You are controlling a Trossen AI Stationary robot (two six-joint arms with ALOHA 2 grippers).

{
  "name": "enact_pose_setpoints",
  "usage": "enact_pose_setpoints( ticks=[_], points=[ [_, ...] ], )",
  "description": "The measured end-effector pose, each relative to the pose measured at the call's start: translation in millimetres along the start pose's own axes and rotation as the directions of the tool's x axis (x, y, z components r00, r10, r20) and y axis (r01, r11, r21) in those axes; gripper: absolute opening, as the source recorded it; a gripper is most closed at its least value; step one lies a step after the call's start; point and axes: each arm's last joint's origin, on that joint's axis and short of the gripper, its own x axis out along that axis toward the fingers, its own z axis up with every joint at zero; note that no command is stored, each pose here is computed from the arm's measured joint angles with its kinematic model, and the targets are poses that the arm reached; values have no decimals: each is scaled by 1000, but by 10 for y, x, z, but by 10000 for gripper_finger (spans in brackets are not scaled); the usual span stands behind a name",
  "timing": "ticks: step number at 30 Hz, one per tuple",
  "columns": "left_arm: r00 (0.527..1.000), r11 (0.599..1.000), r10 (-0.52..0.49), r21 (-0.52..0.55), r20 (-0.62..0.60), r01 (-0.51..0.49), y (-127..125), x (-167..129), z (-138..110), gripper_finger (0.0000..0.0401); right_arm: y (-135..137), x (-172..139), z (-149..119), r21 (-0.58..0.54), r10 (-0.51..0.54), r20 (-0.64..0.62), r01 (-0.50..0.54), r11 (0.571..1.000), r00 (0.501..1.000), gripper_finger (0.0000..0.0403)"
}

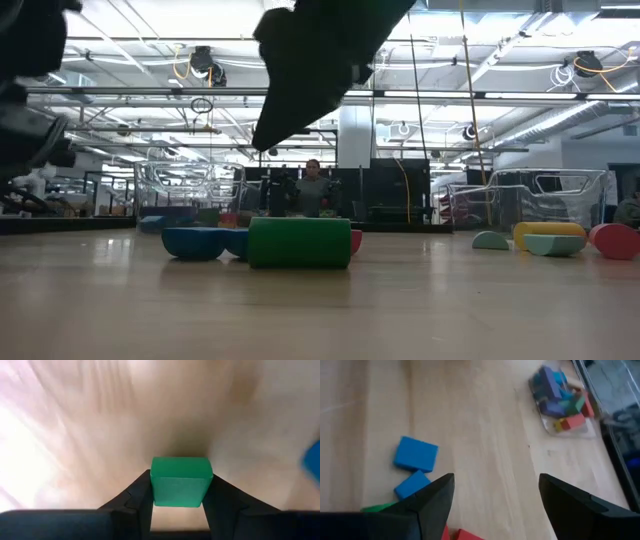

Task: Sort blocks by size
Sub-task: Put the green half-circle block into the top right transparent bin

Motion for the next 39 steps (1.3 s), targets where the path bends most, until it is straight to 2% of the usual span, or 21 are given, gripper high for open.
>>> enact_pose_setpoints(
  ticks=[3,7,11,15,19,22,26,28,32,36,39],
  points=[
    [993,999,-11,44,118,5,-34,-121,89,136,76,-64,-7,-79,22,15,-20,997,1000,274],
    [942,996,-75,78,328,52,-41,-329,249,136,188,-150,-9,-173,92,34,-85,981,995,274],
    [839,992,-123,98,530,83,20,-550,405,137,281,-229,27,-235,123,91,-99,967,988,274],
    [722,989,-149,110,676,101,142,-696,561,137,362,-289,84,-293,215,147,-165,942,966,273],
    [651,977,-215,159,728,145,266,-749,688,137,399,-322,128,-361,260,190,-179,915,947,260],
    [623,965,-262,200,737,169,338,-751,752,137,399,-319,129,-413,272,188,-176,894,944,245],
    [566,949,-314,239,762,204,402,-782,824,137,360,-244,157,-433,263,200,-156,888,944,232],
    [522,943,-332,256,786,214,432,-823,858,137,323,-185,166,-433,245,196,-141,890,949,232],
    [499,935,-351,269,792,230,470,-834,876,137,252,-90,177,-439,223,186,-122,890,957,244],
    [473,930,-364,282,802,236,488,-863,891,137,218,-57,171,-469,113,191,-11,883,975,266],
    [468,929,-366,281,804,242,495,-866,894,137,200,-43,180,-496,68,201,42,868,977,279]
  ],
)
